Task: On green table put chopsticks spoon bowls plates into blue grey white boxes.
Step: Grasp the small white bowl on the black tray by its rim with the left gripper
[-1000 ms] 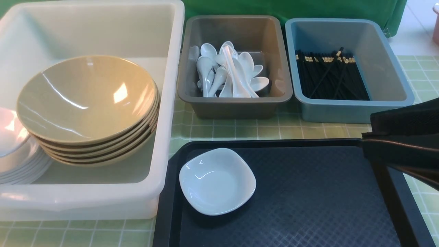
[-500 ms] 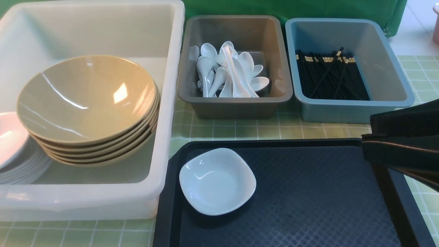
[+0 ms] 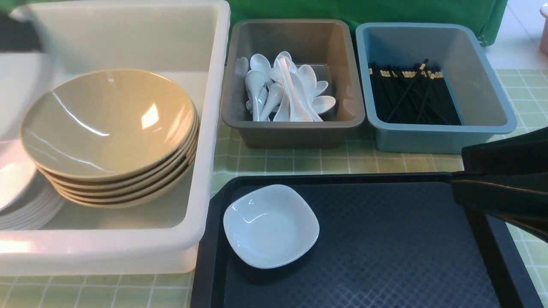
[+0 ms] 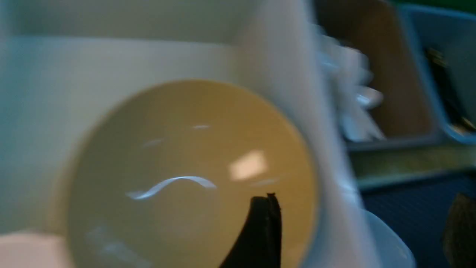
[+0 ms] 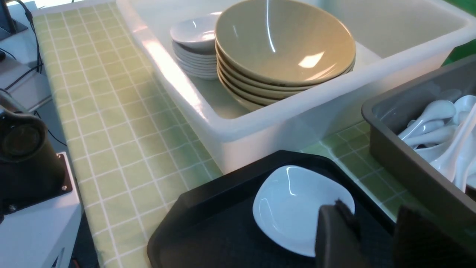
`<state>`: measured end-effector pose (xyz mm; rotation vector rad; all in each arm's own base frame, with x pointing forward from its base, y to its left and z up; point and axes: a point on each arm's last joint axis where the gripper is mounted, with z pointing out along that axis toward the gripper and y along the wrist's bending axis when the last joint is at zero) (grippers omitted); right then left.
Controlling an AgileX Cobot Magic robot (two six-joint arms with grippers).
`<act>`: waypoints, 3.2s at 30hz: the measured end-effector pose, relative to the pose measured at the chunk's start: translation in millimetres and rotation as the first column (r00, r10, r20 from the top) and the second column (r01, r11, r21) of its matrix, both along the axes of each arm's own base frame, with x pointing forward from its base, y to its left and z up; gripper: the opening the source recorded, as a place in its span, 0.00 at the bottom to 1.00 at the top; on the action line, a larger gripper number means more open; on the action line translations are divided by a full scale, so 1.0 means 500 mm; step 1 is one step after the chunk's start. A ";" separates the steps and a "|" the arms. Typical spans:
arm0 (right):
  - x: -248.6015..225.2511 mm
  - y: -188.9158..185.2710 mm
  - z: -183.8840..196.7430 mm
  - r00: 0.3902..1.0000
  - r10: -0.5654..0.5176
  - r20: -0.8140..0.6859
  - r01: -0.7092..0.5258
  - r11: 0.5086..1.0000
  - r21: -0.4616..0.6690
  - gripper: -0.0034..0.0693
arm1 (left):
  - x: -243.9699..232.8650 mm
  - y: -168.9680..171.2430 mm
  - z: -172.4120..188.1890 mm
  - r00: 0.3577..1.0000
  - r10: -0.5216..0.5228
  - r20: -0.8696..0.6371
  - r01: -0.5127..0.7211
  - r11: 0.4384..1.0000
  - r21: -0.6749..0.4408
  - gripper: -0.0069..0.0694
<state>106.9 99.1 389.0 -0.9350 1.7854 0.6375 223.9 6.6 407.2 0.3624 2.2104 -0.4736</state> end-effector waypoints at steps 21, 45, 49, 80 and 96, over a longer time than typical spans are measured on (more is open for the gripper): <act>-0.005 0.001 -0.004 0.999 0.021 -0.024 -0.022 1.000 -0.015 0.37 | 0.199 -0.439 -0.220 0.711 -0.532 -0.460 0.683 0.678 0.271 0.77; -0.005 0.001 -0.005 0.999 0.022 -0.028 -0.022 1.000 -0.015 0.37 | 0.289 -0.475 -0.378 0.650 -0.487 -0.584 0.744 0.566 0.357 0.77; -0.005 0.001 -0.005 0.999 0.022 -0.028 -0.022 1.000 -0.015 0.37 | 0.291 -0.477 -0.389 0.650 -0.475 -0.594 0.738 0.580 0.344 0.77; -0.006 0.001 -0.006 0.999 0.028 -0.035 -0.029 0.999 -0.019 0.37 | 0.261 -0.480 -0.469 0.542 -0.477 -0.692 0.767 0.617 0.175 0.18; -0.009 0.002 -0.009 0.998 0.041 -0.049 -0.043 0.999 -0.030 0.37 | 0.277 -0.334 -0.223 0.754 -0.532 -0.385 0.607 0.789 0.099 0.11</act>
